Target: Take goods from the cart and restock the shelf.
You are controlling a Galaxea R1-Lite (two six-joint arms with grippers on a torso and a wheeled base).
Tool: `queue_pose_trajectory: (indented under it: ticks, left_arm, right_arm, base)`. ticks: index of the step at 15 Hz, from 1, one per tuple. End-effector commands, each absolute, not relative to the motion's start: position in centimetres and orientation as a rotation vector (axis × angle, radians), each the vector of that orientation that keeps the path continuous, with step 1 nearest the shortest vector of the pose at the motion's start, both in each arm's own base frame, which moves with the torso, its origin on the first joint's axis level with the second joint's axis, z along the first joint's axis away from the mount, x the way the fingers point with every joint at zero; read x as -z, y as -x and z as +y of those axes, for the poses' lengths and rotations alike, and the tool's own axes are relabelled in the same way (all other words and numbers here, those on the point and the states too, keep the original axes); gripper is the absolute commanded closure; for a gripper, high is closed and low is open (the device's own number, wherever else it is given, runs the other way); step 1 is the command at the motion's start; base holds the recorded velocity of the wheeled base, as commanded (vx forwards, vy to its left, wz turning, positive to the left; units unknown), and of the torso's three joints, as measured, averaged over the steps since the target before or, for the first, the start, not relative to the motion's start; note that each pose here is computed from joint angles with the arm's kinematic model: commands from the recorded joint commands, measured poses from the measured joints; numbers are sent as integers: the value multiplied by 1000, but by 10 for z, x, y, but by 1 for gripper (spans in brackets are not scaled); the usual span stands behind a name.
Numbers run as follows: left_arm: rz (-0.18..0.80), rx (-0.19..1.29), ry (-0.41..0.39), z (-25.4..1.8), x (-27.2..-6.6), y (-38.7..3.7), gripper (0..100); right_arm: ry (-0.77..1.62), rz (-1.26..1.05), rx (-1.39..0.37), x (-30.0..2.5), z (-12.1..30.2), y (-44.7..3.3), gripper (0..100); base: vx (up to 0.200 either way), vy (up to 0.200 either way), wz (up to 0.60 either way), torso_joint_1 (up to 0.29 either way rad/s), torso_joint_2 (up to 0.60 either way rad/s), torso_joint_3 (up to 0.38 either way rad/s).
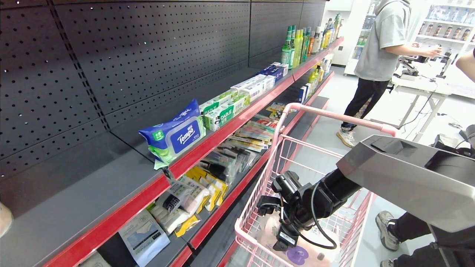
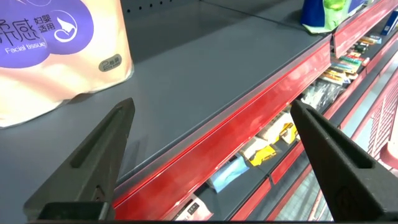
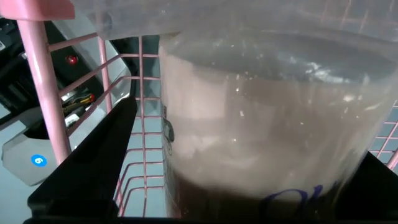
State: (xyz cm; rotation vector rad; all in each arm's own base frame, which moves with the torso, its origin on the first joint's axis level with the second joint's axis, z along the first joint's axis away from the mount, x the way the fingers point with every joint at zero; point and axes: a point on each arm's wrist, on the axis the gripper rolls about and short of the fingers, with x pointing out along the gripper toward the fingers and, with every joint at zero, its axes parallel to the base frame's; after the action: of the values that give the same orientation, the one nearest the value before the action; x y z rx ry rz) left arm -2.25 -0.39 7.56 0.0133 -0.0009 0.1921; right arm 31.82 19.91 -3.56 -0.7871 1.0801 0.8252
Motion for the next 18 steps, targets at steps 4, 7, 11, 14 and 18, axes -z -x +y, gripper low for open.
queue_pose_trajectory:
  ticks: [4, 7, 11, 14, 18]
  left_arm:
    - [0, -192, -12, -4, -76, 22, 0]
    - [0, -193, -14, -4, -76, 22, 0]
    - [0, -193, -12, -4, -76, 22, 0]
    - [0, -193, -12, -4, -76, 22, 0]
    - [0, -193, -14, -4, -76, 22, 0]
  right_arm:
    - [783, 1074, -825, 39, 198, -319, 100]
    - [771, 1066, -821, 40, 199, -318, 100]
    - [693, 1051, -762, 24, 196, -321, 100]
    - [639, 893, -687, -47, 182, -325, 100]
    - [535, 734, -541, -125, 162, -308, 100]
  base:
    - [0, 0, 0, 0, 0, 0]
    - [0, 0, 0, 0, 0, 0]
    - [0, 0, 0, 0, 0, 0]
    - [0, 0, 0, 0, 0, 0]
    - [0, 0, 0, 0, 0, 0]
